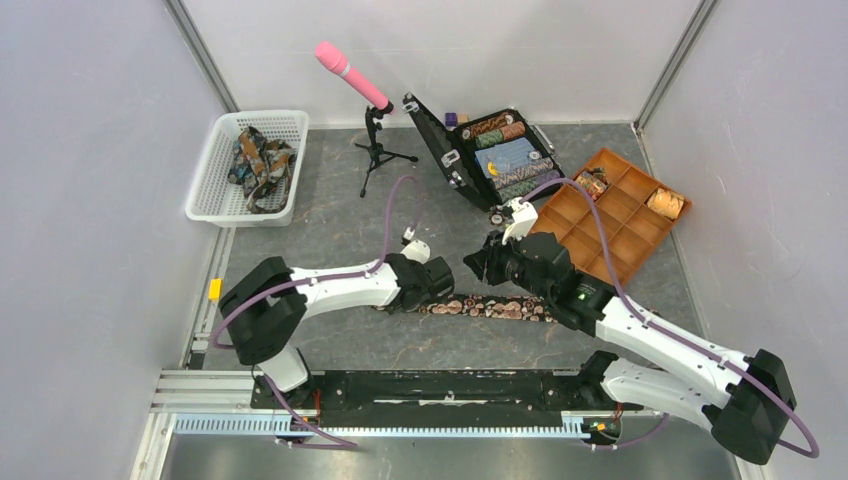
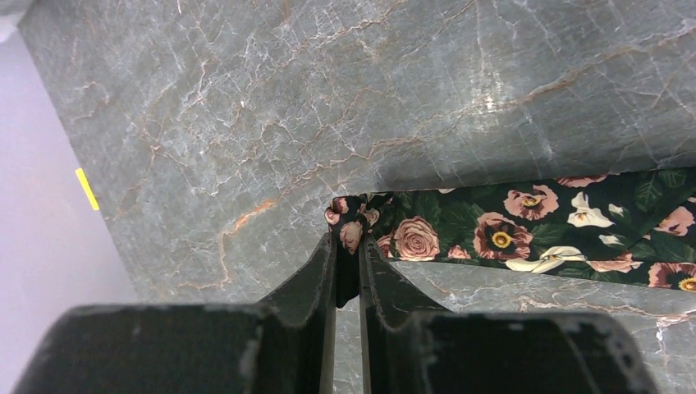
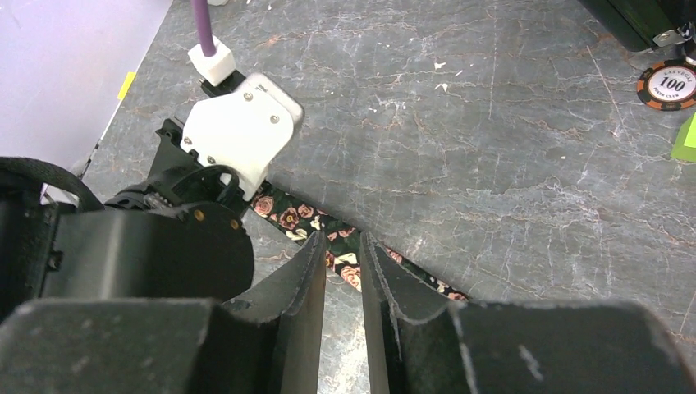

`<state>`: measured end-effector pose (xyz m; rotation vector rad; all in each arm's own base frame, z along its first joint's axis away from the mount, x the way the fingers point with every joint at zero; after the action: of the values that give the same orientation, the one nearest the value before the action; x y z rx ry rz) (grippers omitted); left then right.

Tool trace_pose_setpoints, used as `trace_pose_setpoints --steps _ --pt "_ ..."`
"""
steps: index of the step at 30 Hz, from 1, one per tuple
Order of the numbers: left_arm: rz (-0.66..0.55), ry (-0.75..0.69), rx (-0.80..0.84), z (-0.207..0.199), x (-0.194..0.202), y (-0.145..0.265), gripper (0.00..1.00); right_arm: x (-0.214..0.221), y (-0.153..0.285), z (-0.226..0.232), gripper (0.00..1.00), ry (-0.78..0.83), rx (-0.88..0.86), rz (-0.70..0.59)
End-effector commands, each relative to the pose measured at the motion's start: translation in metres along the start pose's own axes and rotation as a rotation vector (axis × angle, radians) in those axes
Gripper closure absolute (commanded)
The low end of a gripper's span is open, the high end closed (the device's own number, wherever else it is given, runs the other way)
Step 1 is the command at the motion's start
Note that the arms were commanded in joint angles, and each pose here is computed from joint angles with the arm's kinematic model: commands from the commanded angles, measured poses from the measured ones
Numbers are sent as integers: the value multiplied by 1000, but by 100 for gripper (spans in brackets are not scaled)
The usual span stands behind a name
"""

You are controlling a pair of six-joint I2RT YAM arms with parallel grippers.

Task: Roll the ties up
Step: Roll the tie at the center of the board.

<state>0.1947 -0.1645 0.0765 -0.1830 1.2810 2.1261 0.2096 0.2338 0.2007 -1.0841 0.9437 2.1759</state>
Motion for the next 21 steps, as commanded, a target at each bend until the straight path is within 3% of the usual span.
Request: trace_pose_setpoints --steps 1,10,21 --pt "-47 -6 -89 0 -11 7 98 -9 5 -2 73 7 15 -40" --pt "-42 -103 -150 -13 -4 4 98 -37 18 -2 70 19 36 -126" --pt "-48 -187 -185 -32 0 4 98 -42 20 -8 69 32 61 -132"
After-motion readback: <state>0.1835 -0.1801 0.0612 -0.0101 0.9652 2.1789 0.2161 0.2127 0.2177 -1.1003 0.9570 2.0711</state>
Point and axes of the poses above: each gripper's point midway between its finger pads, its own y axis back along the fingers, its own z axis along the line the jaws close on, x = y × z, the point moved 3 cm from there along y, back along the fingers
